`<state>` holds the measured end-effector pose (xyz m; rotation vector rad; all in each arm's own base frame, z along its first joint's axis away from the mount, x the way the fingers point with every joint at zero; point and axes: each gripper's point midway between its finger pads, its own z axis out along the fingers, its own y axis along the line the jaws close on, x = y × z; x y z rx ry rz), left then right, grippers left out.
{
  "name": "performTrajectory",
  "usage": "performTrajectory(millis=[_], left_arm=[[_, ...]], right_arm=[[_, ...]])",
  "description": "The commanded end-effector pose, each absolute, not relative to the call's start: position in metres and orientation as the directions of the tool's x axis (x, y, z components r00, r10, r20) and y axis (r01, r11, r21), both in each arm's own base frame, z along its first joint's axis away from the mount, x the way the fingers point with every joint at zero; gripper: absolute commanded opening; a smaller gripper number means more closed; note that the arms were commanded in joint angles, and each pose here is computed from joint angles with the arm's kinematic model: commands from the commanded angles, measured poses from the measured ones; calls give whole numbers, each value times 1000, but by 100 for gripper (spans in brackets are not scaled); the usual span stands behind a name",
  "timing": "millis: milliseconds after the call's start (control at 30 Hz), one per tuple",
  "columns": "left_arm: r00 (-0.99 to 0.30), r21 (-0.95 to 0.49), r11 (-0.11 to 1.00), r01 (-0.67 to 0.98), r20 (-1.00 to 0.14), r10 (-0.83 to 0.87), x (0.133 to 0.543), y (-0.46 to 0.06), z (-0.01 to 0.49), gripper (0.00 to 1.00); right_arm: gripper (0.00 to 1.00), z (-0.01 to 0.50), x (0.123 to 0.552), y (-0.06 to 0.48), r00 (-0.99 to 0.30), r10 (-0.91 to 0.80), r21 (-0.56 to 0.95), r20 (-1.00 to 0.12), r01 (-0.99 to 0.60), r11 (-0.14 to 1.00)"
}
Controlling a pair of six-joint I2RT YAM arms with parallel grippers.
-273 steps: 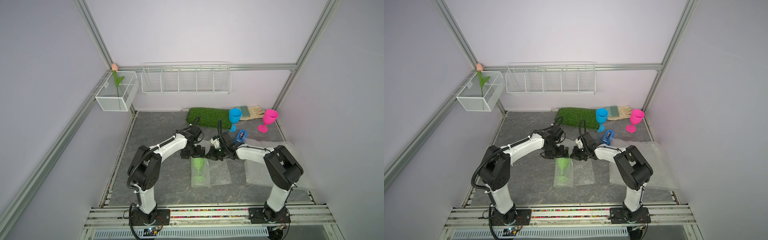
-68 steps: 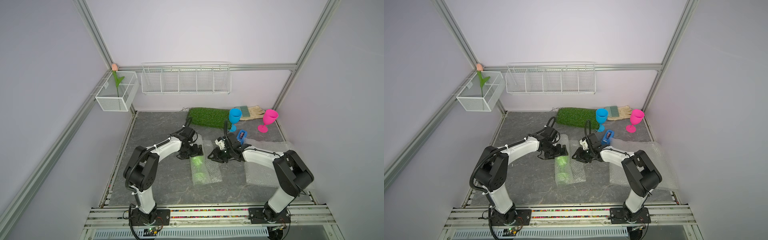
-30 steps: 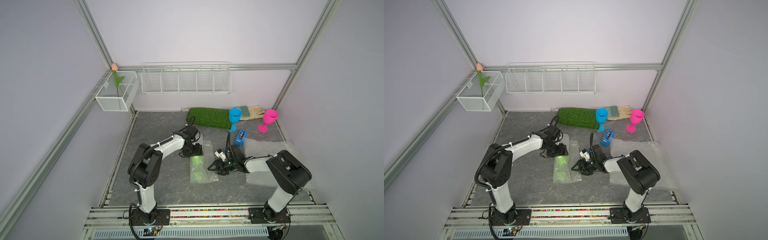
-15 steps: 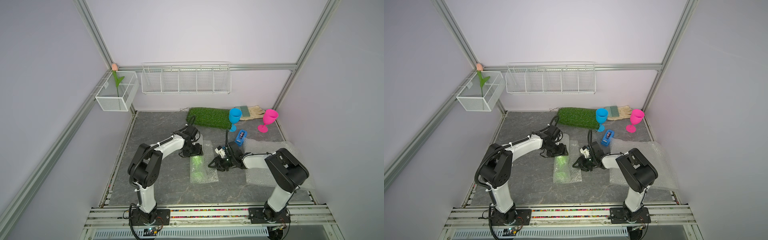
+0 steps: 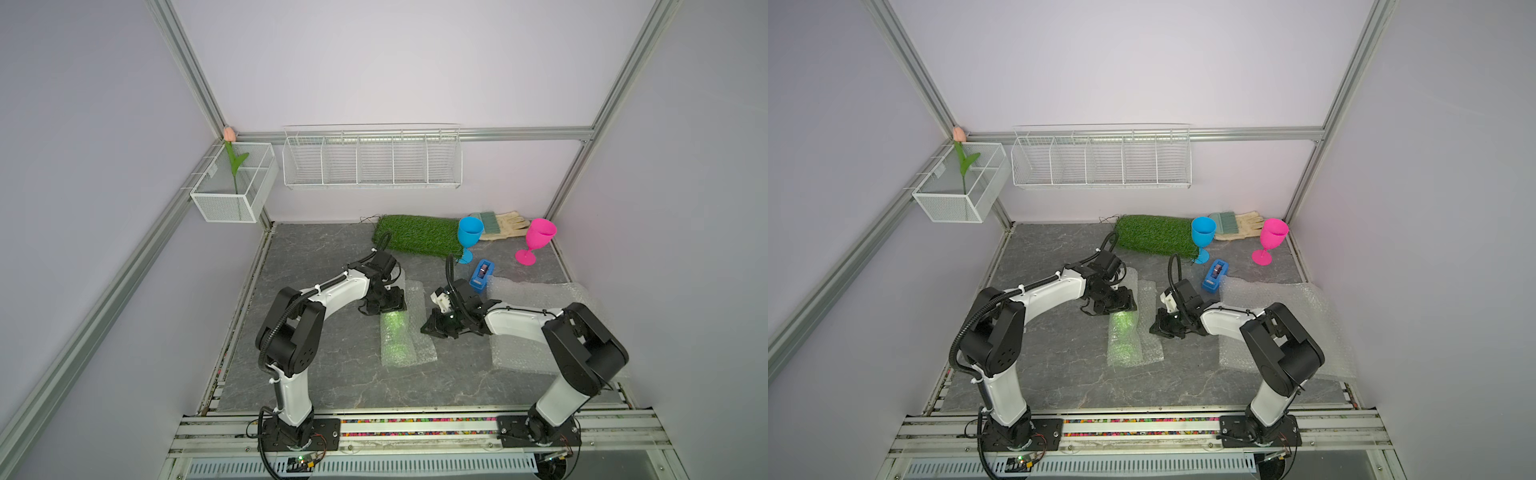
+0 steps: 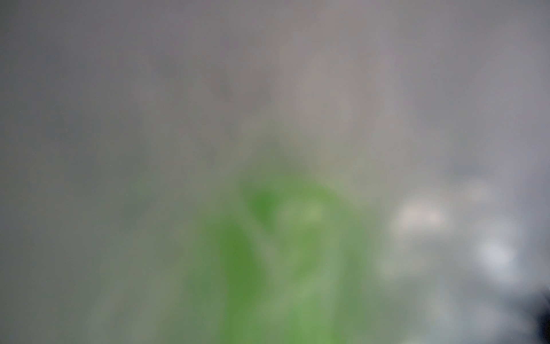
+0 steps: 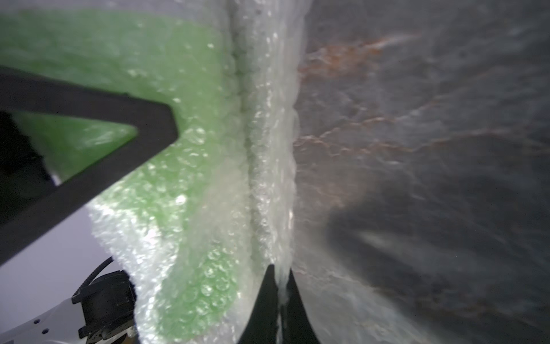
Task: Wrap wine glasses in bubble wrap
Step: Adjust the bubble wrap at the center of the board.
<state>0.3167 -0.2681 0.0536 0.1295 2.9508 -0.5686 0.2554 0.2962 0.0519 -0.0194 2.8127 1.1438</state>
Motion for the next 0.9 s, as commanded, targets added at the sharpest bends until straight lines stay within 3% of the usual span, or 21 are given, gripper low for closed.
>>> performTrajectory(millis=[0,233,400,567,733,867], left_arm=[[-991,-296,954,56,-132,17,314,-254,36,50],[-991,-295,955,40,-132,0,314,-254,34,48],[-991,-295,955,38,-130,0,315,-256,33,48],[-992,-295,955,39,-126,2,313,-257,31,48],[-992,-288,957,34,-124,-2,312,-255,31,48],[-993,-286,958,28,-119,-6,312,-254,31,48]], right_arm=[[7,80,257,308,-988,33,675,-151,-79,733],[7,114,250,330,-976,17,667,-219,-137,733],[8,112,242,339,-976,-7,636,-220,-148,758],[34,112,236,345,-971,-16,602,-240,-162,782],[49,109,228,352,-965,-45,555,-259,-187,811],[48,101,222,353,-957,-83,483,-279,-214,849]])
